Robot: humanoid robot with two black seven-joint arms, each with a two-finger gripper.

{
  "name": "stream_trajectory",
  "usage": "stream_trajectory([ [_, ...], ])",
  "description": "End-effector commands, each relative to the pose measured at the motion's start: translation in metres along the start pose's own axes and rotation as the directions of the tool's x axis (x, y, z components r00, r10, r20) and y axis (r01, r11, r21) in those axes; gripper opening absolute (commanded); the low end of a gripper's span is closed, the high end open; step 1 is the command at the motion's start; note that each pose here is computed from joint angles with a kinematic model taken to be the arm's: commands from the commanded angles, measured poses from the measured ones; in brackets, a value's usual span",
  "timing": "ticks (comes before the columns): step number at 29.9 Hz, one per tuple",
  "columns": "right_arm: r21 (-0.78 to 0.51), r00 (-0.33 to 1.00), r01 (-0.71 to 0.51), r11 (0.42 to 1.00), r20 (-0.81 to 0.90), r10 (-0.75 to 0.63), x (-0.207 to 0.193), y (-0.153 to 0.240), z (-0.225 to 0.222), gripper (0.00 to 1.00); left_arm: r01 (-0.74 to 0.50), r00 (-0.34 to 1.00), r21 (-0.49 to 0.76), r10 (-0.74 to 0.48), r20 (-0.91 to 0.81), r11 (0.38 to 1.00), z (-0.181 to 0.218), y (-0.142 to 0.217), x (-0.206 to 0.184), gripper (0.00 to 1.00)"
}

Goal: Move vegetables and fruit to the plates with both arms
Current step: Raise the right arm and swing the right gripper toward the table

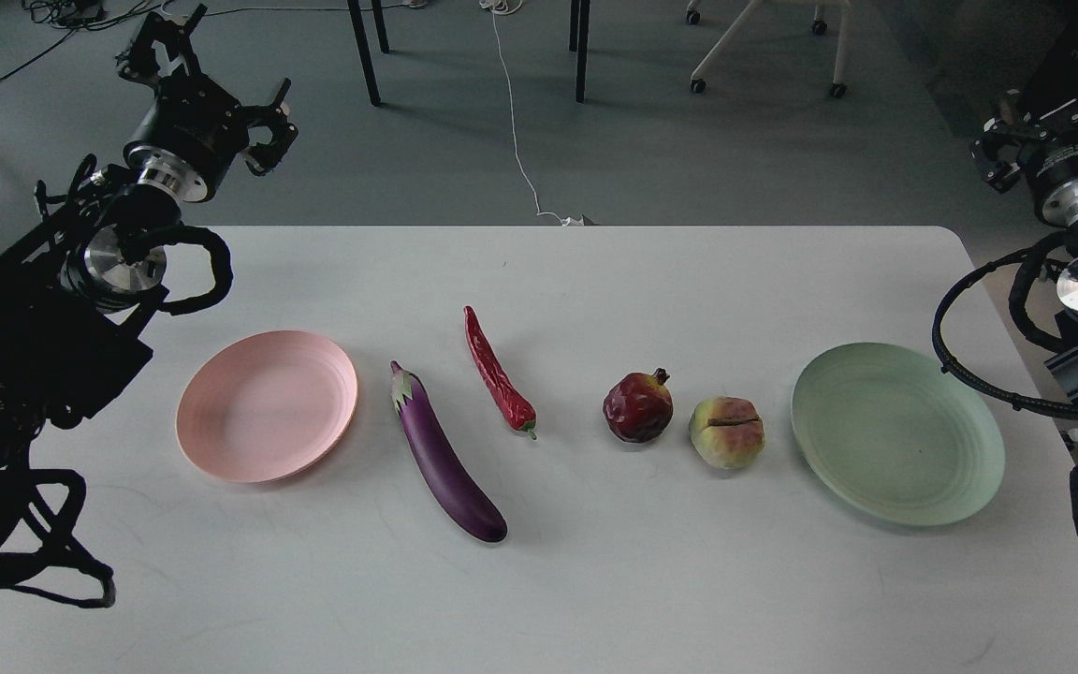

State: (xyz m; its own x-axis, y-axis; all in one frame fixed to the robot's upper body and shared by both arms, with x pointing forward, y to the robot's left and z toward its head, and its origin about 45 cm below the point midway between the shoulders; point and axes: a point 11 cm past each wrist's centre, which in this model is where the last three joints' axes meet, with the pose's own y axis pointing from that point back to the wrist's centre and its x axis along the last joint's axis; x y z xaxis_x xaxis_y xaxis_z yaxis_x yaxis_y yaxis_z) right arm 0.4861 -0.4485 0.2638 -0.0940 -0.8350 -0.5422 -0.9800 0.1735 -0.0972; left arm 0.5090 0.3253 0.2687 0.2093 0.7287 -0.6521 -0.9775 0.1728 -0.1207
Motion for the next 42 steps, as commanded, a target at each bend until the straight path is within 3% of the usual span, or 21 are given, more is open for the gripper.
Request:
stream_trajectory([
  [1,-0.013,1.000,-0.009,1.000,-0.001,0.009,0.006,0.004,0.006,1.00,-0.008,1.000,0.008,0.008,0.000,1.000,-0.005,0.003,0.004,0.99],
  [8,-0.063,0.995,0.042,0.997,-0.093,-0.048,-0.008,-0.001,0.008,1.00,-0.019,1.000,-0.006,0.019,0.005,1.000,0.004,0.004,0.009,0.99],
  [18,-0.143,0.846,0.334,0.932,-0.390,-0.363,-0.153,-0.051,-0.031,1.00,-0.076,0.997,-0.023,0.077,0.016,0.997,0.008,0.010,0.025,0.99],
  [21,-0.143,0.846,0.334,0.932,-0.390,-0.363,-0.153,-0.051,-0.031,1.00,-0.076,0.997,-0.023,0.077,0.016,0.997,0.008,0.010,0.025,0.99],
  [22,-0.244,0.687,0.430,0.869,-0.535,-0.491,-0.217,-0.055,-0.027,1.00,-0.077,0.996,-0.082,0.079,0.027,0.994,0.021,0.010,0.027,0.99],
  [29,-0.478,0.341,0.530,0.700,-0.636,-0.692,-0.309,-0.036,0.013,1.00,-0.072,0.996,-0.074,0.076,0.039,0.995,0.021,0.010,0.026,0.99],
  [32,-0.596,0.179,0.526,0.607,-0.620,-0.764,-0.327,-0.019,0.042,1.00,-0.076,0.995,-0.083,0.080,0.051,0.994,0.030,0.011,0.028,0.99],
  [38,-0.851,-0.271,0.395,0.347,-0.469,-0.841,-0.328,0.039,0.110,1.00,-0.085,0.993,-0.103,0.093,0.067,0.991,0.042,0.014,0.034,0.99],
  [42,-0.928,-0.488,0.254,0.273,-0.367,-0.792,-0.304,0.058,0.127,1.00,-0.088,0.993,-0.103,0.096,0.069,0.991,0.042,0.015,0.036,0.99],
])
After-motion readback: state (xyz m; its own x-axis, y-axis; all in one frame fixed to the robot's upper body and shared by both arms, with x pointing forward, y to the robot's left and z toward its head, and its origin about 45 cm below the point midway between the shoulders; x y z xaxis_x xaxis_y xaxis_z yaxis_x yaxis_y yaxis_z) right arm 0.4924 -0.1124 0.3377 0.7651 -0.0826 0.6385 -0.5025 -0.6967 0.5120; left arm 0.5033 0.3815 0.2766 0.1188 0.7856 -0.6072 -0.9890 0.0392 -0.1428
